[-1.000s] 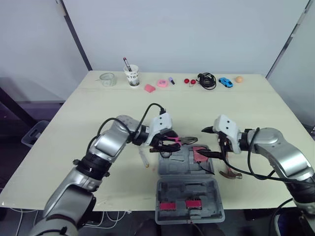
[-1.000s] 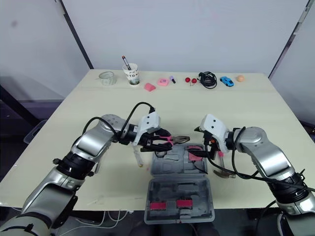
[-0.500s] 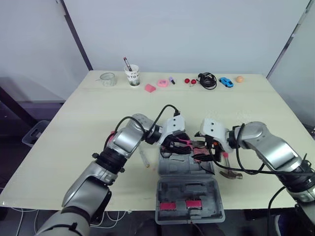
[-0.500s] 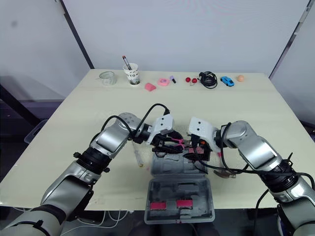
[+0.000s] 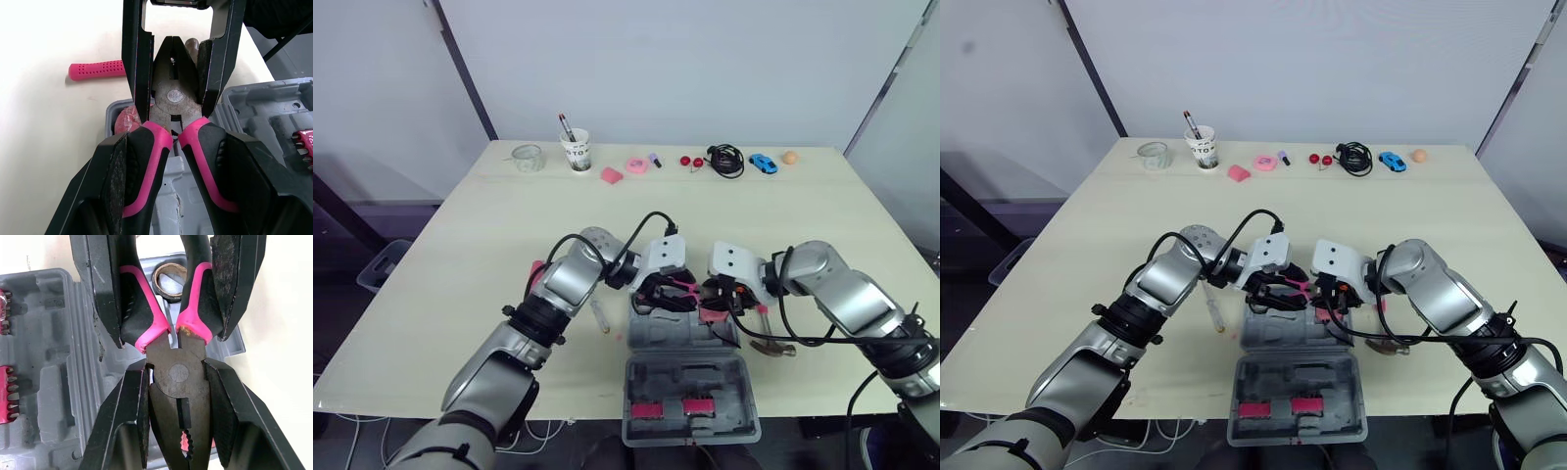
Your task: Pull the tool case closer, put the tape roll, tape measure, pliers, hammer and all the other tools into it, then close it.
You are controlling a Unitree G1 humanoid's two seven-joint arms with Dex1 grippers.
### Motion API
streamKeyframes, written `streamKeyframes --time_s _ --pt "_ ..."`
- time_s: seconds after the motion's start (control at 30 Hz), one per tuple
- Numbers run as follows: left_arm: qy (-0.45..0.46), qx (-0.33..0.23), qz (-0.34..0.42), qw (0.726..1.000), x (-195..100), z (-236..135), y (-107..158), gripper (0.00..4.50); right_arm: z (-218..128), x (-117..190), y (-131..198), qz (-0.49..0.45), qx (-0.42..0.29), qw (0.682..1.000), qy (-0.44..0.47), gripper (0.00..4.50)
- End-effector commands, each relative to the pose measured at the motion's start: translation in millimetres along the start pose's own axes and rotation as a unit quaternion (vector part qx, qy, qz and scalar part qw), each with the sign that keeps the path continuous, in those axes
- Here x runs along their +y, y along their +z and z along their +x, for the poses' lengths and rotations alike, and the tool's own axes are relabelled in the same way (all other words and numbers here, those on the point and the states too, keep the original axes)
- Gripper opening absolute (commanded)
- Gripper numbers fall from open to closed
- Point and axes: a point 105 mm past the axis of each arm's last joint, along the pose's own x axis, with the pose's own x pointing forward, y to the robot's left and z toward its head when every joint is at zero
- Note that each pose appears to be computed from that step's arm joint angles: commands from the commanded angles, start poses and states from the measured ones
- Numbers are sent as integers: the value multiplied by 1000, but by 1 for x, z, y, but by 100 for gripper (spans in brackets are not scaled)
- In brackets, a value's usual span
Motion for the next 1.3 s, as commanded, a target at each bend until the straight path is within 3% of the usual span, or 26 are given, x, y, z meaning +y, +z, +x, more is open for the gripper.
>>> streamKeyframes --time_s 0.03,0.27,0.33,0.4,0.43,0.57,0.93,1.3 --pt "15 -19 12 1000 4 -3 9 244 -4 -7 11 -13 -16 1000 -20 107" --pt "-1 -14 11 1000 -1 -10 1 244 -7 -7 8 -3 -31 999 -34 107" --pt "9 -22 22 999 1 -12 1 345 -9 -6 6 1 -35 999 -34 107" --pt "17 -29 16 999 2 -14 0 399 -10 -5 3 2 -35 999 -34 107" --pt "22 -34 13 999 3 -15 1 448 -11 -4 2 3 -35 999 -36 107" --pt "47 -86 2 995 -3 -39 1 448 -26 -3 -17 32 -33 997 -62 107" --pt "89 -130 -65 985 -32 -101 -37 448 -78 -21 -72 123 -46 972 -193 107" --pt "117 -138 -91 979 -67 -143 -73 448 -123 -49 -128 233 -22 906 -352 107"
